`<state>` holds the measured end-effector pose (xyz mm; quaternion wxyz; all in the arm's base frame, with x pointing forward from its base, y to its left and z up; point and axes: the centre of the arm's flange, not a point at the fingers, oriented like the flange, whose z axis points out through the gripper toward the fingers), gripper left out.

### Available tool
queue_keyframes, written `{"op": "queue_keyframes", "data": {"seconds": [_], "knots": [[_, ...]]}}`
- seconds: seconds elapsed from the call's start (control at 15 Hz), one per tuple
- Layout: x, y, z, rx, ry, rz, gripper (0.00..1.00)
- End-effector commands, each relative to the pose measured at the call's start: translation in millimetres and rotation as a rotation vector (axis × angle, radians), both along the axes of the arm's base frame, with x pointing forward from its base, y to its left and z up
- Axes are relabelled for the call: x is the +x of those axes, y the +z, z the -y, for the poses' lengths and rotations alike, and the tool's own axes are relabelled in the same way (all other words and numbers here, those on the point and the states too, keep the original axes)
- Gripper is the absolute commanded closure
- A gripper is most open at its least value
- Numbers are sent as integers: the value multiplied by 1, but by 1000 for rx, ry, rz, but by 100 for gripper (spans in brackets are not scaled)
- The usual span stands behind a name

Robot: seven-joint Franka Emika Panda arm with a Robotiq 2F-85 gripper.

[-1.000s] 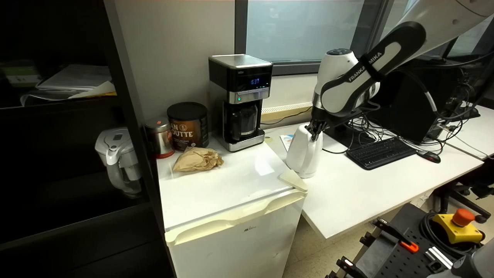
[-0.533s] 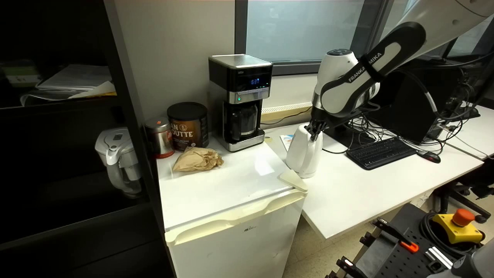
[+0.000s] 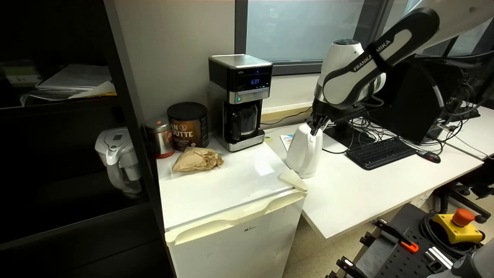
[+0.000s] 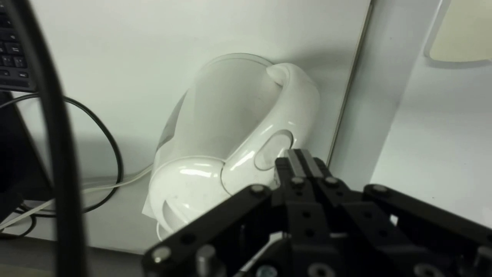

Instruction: Press the on button on the electric kettle

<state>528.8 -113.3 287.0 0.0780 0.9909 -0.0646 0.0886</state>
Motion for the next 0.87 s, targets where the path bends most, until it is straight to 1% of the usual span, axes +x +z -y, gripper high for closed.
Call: {"op": "queue_keyframes", "data": {"seconds": [0.0,0.33,0.8], "knots": [[-27,42,-9,15,19,21,100],[-58,79,-17,20,38,50,100],[-93,99,-29,30,45,66,100]]}}
